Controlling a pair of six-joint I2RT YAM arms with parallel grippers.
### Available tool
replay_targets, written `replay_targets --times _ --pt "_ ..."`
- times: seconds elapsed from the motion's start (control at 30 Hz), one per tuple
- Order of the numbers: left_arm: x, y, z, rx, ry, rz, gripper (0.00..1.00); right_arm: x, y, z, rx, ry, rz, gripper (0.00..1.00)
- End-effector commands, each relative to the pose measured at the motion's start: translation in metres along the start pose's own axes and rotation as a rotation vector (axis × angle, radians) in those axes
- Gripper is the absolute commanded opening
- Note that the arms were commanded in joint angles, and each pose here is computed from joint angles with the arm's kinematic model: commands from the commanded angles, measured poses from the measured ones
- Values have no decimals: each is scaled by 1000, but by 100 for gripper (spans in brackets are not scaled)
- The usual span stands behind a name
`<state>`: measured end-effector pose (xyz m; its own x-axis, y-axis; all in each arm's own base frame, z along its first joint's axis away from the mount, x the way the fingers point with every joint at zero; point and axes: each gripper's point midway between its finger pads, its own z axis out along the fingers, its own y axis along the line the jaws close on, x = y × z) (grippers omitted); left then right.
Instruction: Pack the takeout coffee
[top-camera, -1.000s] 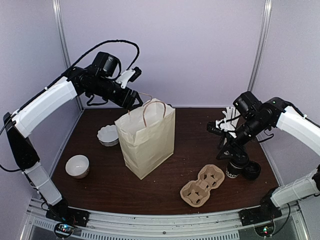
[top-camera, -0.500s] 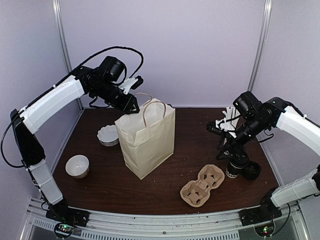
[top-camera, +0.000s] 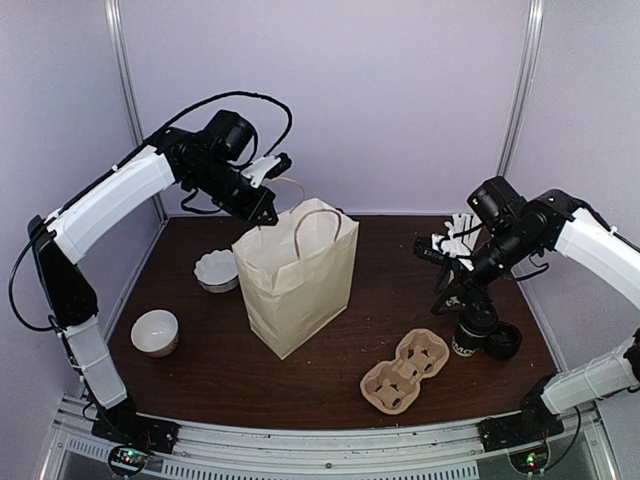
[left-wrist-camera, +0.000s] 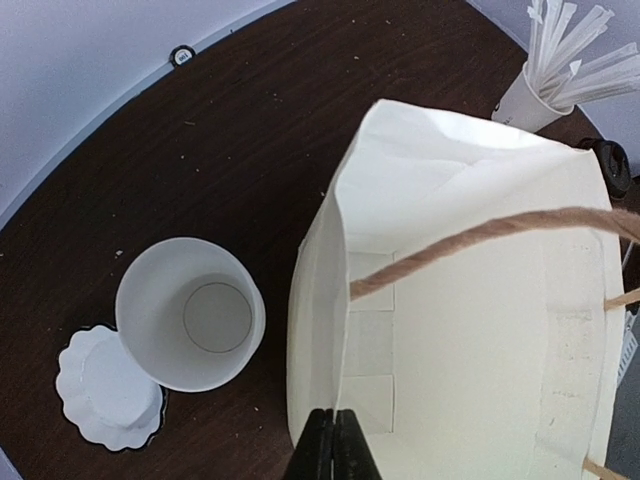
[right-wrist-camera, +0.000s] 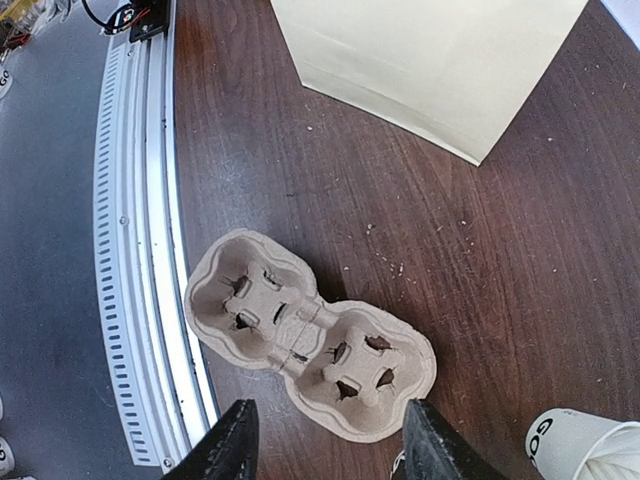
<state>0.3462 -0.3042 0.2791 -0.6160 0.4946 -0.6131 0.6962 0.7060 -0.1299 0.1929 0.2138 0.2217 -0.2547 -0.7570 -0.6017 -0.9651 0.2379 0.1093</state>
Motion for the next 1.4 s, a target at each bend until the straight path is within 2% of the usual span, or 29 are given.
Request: replay_targets --times 0.0,0.2,0.37,0.4,0.47,0.5,0.57,0.63,0.83,0.97,1.07,1.23,1.37 --pt "-6 -8 -13 37 -19 50 0 -6 10 -5 -33 -4 -79 55" --pt "-4 -32 -28 161 -25 171 0 -5 13 -6 -37 15 -186 61" --pt "1 -64 -44 346 -45 255 0 -26 -2 -20 56 -18 -212 65" --pt "1 -70 -49 377 -55 266 0 -31 -9 -24 92 -28 -196 70" --pt "2 -73 -58 390 -69 294 0 -40 -28 -29 191 -47 -133 92" --pt "3 -72 -61 378 -73 308 0 -45 -40 -29 245 -66 -113 98" --pt "3 -68 -64 346 -82 342 0 -41 -47 -20 246 -49 -120 100" --pt "3 -62 -65 300 -83 373 0 -36 -38 -8 159 -28 -166 100" --pt "19 -62 -64 255 -61 446 0 -16 -3 17 -45 61 -377 75" --pt "33 -63 -63 253 -42 485 0 6 15 41 -113 148 -567 68" --pt "40 -68 -65 282 -43 499 0 25 26 64 -163 264 -695 59" --pt "45 -71 -60 314 -26 478 0 59 22 101 -191 433 -827 53" --pt "48 -71 -57 322 -15 468 0 67 23 114 -204 448 -841 54"
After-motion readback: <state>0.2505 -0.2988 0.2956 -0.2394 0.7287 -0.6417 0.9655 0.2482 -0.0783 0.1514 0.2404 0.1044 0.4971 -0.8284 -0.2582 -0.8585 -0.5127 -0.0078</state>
